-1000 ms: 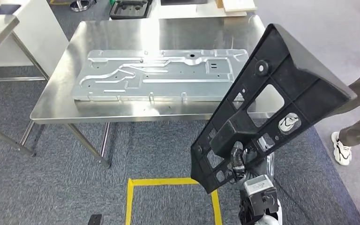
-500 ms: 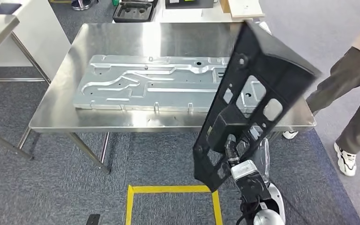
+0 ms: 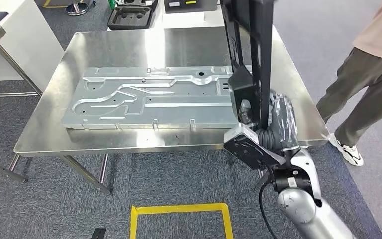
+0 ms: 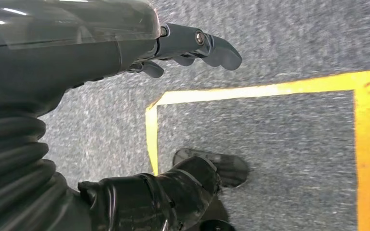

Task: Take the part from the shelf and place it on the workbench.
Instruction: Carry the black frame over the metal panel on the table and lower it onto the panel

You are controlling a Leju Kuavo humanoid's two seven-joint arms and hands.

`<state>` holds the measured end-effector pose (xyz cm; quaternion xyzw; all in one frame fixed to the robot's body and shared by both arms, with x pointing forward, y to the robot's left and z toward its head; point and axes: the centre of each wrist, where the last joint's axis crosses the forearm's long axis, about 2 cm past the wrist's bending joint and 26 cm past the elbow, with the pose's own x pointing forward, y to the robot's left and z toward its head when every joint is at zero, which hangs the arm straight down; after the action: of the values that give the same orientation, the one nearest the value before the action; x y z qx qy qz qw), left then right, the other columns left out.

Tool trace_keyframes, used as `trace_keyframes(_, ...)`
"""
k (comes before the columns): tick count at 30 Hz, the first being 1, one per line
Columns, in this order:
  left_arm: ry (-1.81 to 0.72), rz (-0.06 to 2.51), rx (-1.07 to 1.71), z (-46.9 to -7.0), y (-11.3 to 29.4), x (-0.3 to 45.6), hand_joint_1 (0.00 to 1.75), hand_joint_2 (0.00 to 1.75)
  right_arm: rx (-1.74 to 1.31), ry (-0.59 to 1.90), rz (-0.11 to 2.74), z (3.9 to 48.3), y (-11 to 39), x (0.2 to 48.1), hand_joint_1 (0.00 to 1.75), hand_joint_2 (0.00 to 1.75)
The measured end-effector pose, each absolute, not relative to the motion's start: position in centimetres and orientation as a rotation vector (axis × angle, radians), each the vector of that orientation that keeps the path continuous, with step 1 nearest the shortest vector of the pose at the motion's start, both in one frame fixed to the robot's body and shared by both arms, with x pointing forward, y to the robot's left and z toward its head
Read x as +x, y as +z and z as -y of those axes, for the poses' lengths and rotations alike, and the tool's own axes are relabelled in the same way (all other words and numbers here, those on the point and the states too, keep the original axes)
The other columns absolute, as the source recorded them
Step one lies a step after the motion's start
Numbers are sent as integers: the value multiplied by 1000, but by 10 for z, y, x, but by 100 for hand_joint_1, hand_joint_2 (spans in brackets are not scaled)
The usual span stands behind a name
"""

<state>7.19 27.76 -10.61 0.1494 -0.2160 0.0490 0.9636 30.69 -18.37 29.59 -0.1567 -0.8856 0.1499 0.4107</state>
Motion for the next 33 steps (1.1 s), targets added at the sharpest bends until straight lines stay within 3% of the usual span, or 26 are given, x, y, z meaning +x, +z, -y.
trace_keyframes(7,74,445,298,-276,-106,74,0,175,-637,545,2289,178,345,332,175,175)
trace_keyframes(16,64,439,292,-274,-106,75,0,175,-743,655,2258,171,355,346,175,175)
trace_keyframes(23,57,438,284,-272,-105,79,0,175,-1010,898,2085,164,381,373,175,175)
trace_keyframes(33,53,437,252,-271,-105,78,0,175,-1253,1277,1823,144,361,400,175,175)
